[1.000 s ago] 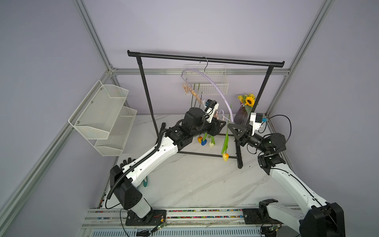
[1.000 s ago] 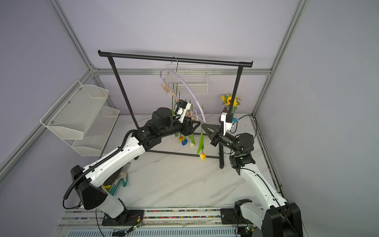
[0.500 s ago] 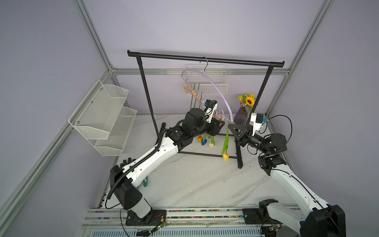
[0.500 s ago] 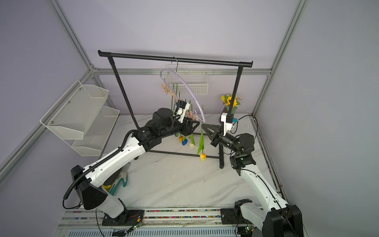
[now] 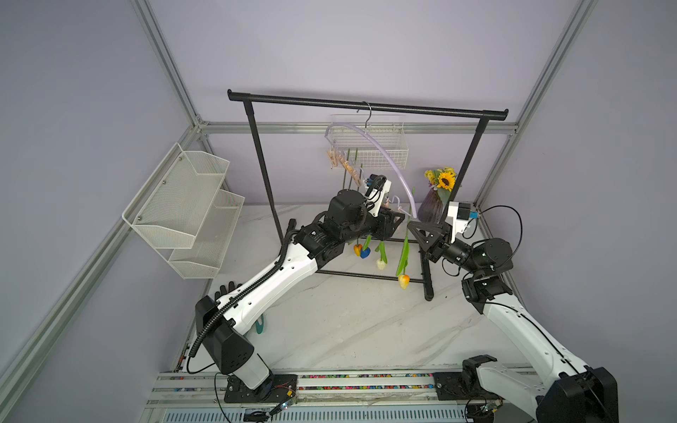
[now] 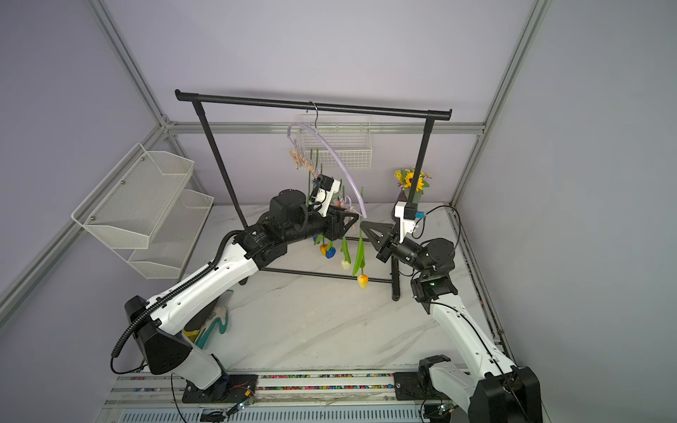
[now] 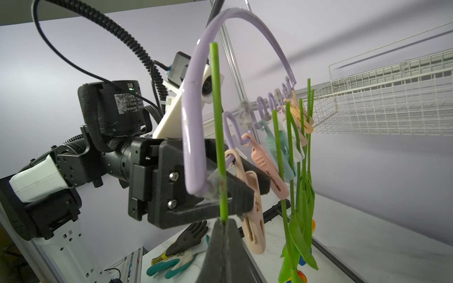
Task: Dry the flowers on a clothes hanger
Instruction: Open the clamp at the hanger.
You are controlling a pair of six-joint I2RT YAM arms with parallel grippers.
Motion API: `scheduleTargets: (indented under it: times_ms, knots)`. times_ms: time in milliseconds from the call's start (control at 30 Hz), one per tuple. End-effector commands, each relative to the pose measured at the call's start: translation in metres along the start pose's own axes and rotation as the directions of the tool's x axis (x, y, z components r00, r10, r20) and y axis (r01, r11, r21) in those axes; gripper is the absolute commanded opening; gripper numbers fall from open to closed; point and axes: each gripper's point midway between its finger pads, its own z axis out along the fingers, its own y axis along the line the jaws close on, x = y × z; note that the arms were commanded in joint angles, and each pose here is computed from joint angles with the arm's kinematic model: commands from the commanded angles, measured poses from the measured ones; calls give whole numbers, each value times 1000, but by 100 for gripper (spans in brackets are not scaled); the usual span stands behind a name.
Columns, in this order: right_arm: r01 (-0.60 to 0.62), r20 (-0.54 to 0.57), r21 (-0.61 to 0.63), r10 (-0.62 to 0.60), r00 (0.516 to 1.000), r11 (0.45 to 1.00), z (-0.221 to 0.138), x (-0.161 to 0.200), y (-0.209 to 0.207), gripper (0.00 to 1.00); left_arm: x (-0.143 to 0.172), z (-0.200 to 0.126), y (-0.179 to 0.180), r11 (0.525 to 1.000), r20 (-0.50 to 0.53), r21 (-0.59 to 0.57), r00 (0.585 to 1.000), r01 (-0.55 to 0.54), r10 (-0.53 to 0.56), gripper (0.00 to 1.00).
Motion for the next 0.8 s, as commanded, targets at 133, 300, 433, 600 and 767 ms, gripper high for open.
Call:
scheduleTargets:
  times_ms: [133,300,433,600,767]
  knots:
    - [36,15,-16,-36,999,999,0,-9,9,0,-28,-16,-15,999,71,29,997,-20,18,39]
    - [33,10,-17,-33,999,999,0,-7,9,0,-28,-14,-14,999,64,29,998,-19,17,34]
    - [29,9,-15,-29,1000,999,0,-7,8,0,-30,-15,-16,999,69,32,997,-24,22,32]
    - [-17,41,40,16,999,999,-3,-7,-1,0,-32,-16,-17,999,72,36,997,-24,22,28]
    - [-99,152,129,79,985,987,-16,-9,-16,0,-33,-15,-19,999,76,46,997,-21,18,24]
